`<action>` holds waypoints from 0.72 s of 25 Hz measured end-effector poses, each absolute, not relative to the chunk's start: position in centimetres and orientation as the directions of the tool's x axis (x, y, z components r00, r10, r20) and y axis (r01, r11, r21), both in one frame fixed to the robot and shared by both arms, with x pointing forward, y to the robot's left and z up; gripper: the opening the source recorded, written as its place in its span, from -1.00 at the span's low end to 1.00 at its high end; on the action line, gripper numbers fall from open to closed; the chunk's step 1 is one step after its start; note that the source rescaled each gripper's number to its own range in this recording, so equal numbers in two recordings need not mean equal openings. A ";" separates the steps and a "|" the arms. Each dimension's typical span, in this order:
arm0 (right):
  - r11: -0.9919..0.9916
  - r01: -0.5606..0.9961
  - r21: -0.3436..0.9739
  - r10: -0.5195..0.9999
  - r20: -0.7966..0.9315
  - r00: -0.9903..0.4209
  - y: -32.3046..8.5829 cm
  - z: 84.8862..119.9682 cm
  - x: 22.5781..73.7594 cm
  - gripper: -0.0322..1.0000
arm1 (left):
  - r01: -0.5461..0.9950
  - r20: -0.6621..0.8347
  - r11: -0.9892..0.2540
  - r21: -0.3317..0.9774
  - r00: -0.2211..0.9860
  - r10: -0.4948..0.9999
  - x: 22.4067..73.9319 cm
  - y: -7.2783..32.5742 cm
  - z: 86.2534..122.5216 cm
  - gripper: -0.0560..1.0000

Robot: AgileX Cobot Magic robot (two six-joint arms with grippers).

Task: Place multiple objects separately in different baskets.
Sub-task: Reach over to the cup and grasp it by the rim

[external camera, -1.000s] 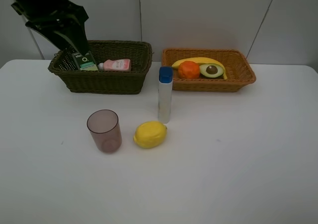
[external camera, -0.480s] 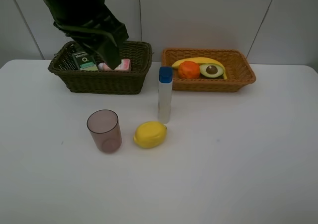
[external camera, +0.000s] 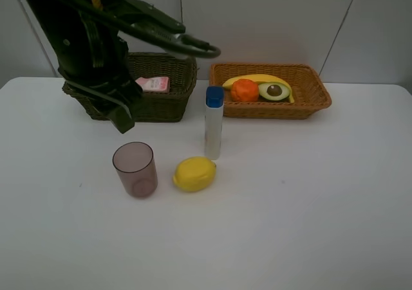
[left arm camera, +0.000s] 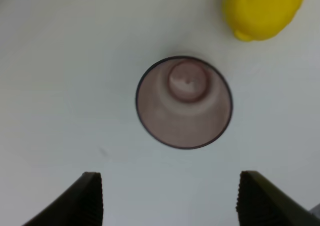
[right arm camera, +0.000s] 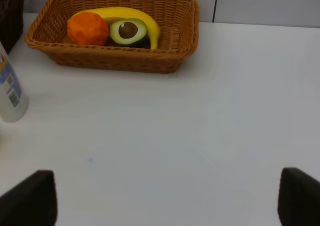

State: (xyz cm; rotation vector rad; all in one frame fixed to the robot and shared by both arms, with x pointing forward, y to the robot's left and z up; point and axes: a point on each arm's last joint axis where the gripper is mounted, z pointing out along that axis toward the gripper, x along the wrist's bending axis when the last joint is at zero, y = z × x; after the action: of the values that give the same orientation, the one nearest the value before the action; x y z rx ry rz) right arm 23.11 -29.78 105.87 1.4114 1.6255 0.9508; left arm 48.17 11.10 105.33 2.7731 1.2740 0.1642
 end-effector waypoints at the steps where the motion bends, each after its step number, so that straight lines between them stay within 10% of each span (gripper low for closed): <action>1: 0.108 0.420 0.901 0.993 -0.077 -0.092 -29.8 105.9 23.1 0.80 | 0.763 0.064 -0.637 0.115 0.634 0.771 48.5 11.6 105.1 0.56; 18: 0.108 0.420 0.901 0.993 -0.076 -0.092 -29.8 105.9 23.1 0.80 | 0.772 0.061 -0.633 0.047 0.631 0.774 51.1 12.0 101.0 0.56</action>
State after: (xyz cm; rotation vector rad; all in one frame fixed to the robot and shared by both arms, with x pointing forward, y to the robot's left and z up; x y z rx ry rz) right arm 23.11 -29.78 105.87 1.4116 1.6257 0.9517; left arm 51.13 11.95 101.03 2.8219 1.3376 0.1186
